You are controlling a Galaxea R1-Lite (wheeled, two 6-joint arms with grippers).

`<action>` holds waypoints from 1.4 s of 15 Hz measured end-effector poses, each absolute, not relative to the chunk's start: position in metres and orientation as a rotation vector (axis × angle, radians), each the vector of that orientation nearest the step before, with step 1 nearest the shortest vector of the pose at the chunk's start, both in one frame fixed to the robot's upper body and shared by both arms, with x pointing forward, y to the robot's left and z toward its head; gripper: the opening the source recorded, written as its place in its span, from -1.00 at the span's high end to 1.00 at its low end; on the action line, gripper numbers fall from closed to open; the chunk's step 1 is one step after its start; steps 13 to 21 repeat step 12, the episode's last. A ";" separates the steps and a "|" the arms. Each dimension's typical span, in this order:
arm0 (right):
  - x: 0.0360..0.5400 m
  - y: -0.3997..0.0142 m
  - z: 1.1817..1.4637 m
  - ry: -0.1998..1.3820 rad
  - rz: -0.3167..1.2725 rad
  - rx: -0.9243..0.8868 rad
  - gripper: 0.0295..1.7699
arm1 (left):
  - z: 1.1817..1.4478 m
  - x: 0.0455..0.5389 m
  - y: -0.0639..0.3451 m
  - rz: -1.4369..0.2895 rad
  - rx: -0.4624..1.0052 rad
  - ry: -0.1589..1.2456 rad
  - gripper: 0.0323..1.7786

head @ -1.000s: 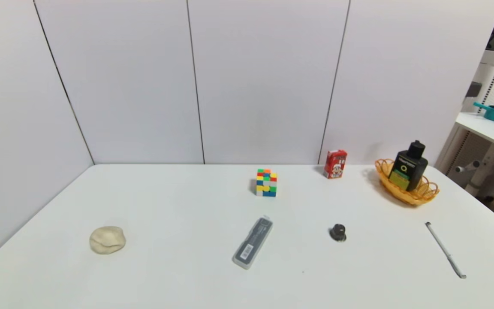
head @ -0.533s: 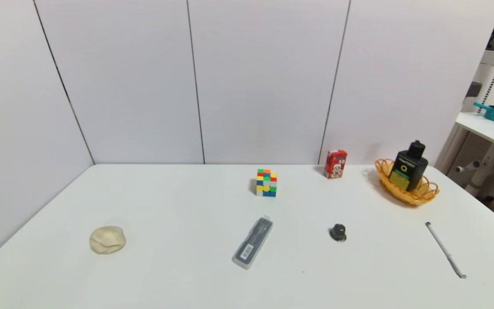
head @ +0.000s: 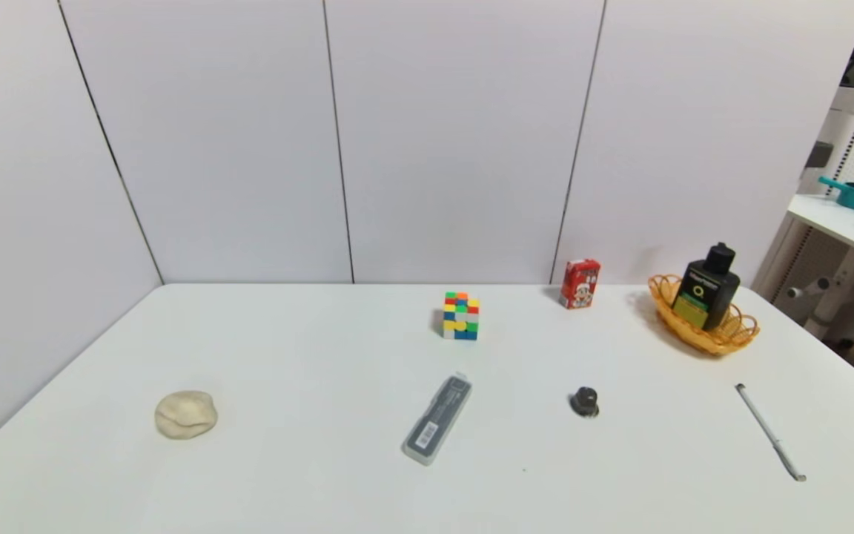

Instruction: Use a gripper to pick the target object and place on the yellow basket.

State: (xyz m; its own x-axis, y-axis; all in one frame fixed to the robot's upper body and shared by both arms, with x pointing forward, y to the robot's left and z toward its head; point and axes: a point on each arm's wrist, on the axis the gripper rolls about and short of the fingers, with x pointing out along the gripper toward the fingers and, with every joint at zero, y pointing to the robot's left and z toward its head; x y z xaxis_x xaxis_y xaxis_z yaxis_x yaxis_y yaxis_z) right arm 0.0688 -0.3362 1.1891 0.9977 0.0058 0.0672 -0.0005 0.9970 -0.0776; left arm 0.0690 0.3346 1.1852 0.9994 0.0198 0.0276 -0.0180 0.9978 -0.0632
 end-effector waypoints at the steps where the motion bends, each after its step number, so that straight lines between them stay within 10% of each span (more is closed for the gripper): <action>1: 0.069 -0.336 1.189 -0.067 0.003 -0.076 -0.91 | 1.185 0.069 0.335 0.019 -0.063 -0.029 -0.90; 21: 0.069 -0.336 1.189 -0.068 0.000 -0.035 -0.91 | 1.185 0.069 0.335 0.020 -0.063 -0.028 -0.90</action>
